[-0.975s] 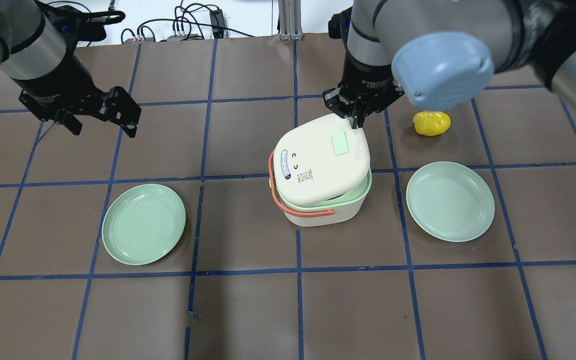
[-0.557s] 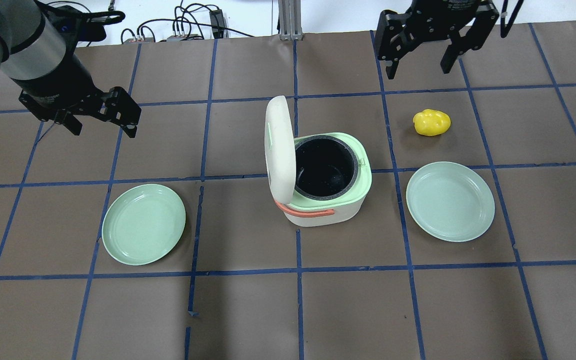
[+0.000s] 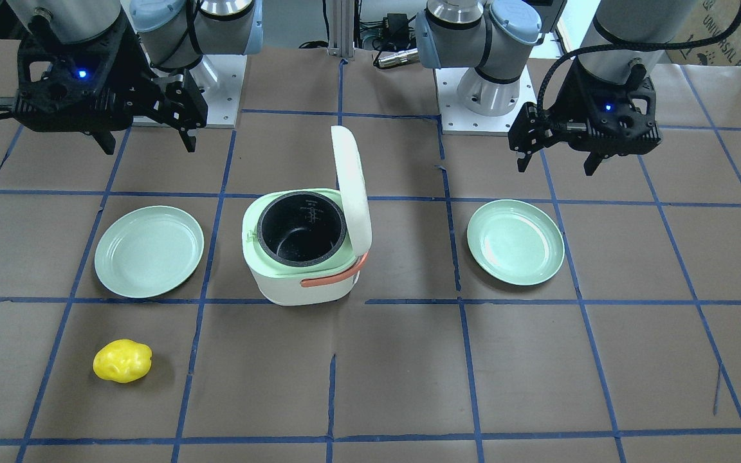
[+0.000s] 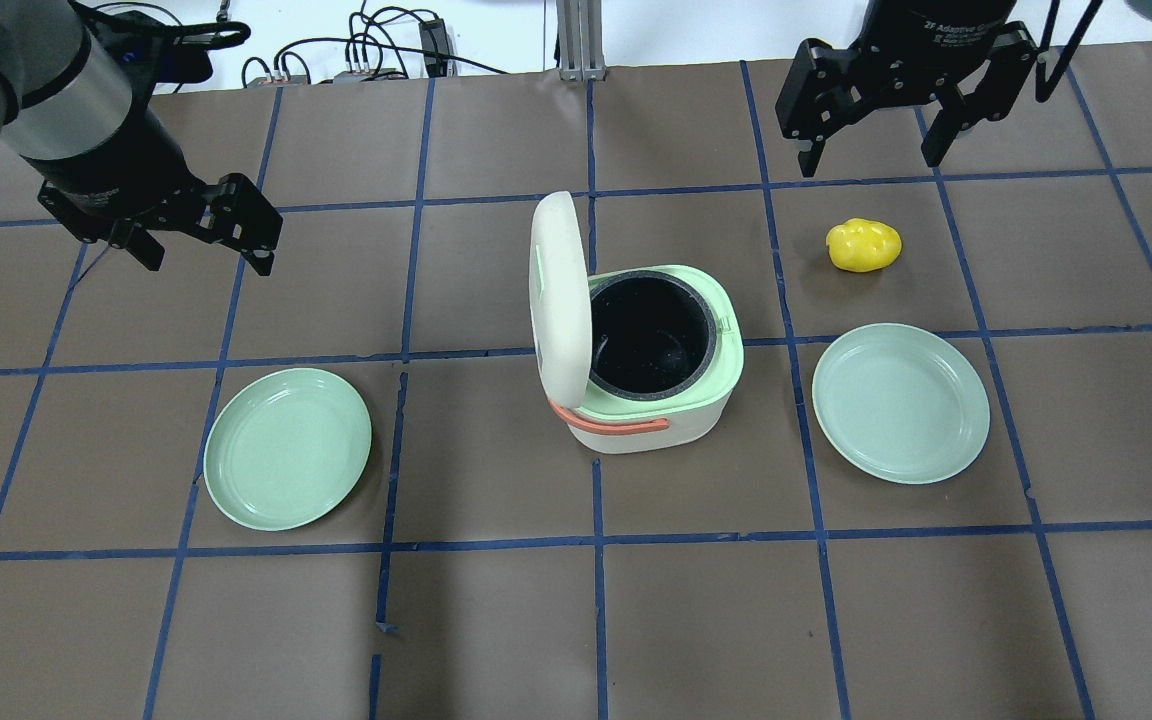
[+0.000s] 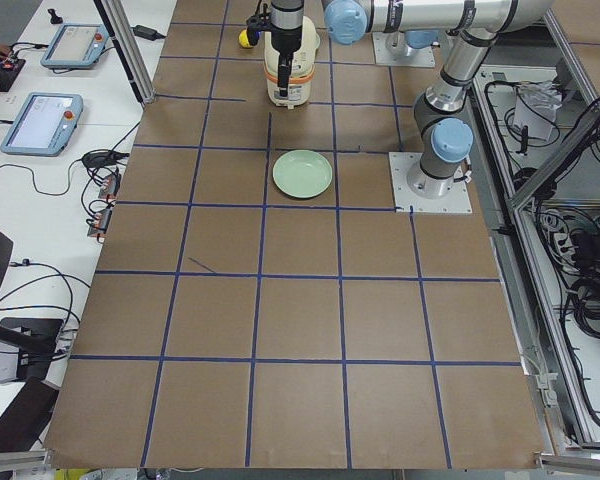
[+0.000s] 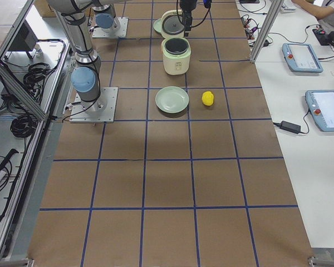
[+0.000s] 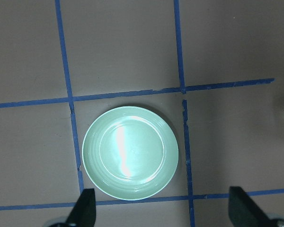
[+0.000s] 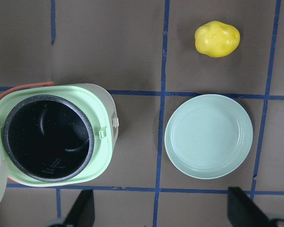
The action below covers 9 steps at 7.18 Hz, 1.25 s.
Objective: Press rice cooker button
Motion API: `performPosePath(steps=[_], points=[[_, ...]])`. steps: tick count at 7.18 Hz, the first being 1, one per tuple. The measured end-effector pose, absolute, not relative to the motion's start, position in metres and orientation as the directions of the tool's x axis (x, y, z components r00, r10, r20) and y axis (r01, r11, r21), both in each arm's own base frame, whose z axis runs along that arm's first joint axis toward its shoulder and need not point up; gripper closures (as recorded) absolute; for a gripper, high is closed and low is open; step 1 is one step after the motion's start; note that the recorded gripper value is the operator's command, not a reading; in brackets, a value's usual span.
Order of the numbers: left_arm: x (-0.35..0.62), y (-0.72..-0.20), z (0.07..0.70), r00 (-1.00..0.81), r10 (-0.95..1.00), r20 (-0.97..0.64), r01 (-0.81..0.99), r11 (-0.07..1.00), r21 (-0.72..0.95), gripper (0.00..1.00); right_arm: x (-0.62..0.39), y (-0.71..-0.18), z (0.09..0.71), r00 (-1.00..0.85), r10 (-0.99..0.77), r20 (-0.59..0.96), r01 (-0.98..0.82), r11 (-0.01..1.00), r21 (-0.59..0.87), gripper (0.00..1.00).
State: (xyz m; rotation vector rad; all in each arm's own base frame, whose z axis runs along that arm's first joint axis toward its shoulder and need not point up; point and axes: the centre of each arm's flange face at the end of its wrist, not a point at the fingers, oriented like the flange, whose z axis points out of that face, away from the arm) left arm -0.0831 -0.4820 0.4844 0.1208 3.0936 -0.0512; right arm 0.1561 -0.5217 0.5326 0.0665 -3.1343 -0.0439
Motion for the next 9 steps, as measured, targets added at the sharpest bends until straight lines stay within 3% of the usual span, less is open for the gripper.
performPosePath(steps=[9], points=[[-0.0831, -0.4820, 0.4844, -0.996, 0.077, -0.047, 0.079, 0.996, -0.031, 0.00, 0.1486, -0.5270, 0.5206, -0.999, -0.026, 0.021, -0.026, 1.000, 0.011, 0.00]])
